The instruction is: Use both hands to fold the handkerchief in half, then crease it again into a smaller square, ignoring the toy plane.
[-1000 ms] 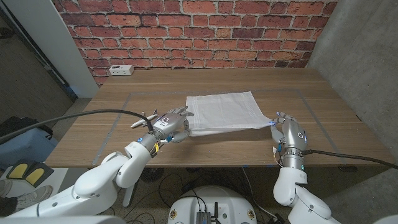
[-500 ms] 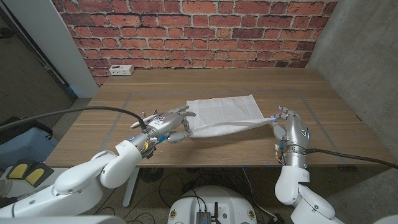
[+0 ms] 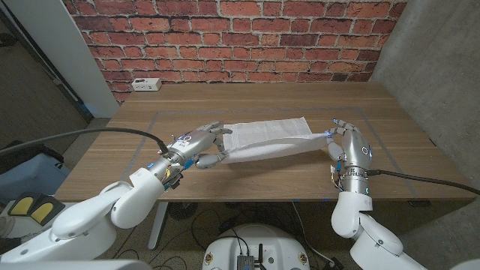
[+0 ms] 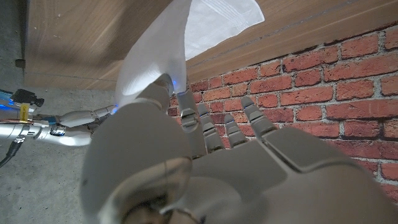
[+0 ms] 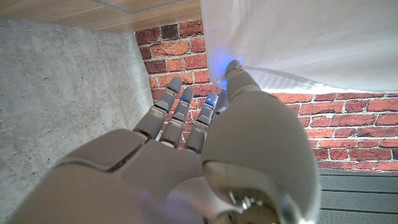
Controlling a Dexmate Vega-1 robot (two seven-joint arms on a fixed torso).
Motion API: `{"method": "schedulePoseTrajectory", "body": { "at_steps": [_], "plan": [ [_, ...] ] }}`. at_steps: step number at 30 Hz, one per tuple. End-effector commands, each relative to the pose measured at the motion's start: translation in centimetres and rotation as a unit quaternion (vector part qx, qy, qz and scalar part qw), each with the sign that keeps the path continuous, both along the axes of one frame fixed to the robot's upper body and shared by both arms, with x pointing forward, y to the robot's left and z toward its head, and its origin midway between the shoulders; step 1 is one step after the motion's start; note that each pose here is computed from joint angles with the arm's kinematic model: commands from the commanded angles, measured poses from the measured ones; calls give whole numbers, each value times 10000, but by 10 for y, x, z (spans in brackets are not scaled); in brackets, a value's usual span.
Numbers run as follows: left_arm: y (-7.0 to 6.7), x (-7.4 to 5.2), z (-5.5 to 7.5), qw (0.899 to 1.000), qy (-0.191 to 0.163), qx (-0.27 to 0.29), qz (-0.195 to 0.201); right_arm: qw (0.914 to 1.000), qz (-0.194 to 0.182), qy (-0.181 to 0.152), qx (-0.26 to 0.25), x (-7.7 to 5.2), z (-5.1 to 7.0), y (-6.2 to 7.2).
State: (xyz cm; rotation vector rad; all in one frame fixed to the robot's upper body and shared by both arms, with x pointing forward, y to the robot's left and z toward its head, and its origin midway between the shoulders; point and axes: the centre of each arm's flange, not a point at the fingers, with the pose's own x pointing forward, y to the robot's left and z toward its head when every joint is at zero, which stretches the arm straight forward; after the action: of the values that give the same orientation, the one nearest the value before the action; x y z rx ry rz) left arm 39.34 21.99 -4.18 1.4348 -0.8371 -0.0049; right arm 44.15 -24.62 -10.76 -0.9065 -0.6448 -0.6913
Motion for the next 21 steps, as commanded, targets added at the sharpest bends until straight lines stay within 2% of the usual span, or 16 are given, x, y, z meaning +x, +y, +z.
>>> {"method": "schedulePoseTrajectory", "body": {
  "at_steps": [1,10,16,21],
  "plan": [
    [11,6,15,9990,-236,-57,368,9997,110,-14,-199,15,18,4],
    [14,20,27,9974,-323,-43,650,9996,155,45,-252,31,29,-1],
    [18,35,36,9964,-299,-125,788,9995,171,56,-275,43,37,-4],
    [15,44,41,9952,-364,-95,898,9993,207,84,-293,53,42,-8]
  ]
}}
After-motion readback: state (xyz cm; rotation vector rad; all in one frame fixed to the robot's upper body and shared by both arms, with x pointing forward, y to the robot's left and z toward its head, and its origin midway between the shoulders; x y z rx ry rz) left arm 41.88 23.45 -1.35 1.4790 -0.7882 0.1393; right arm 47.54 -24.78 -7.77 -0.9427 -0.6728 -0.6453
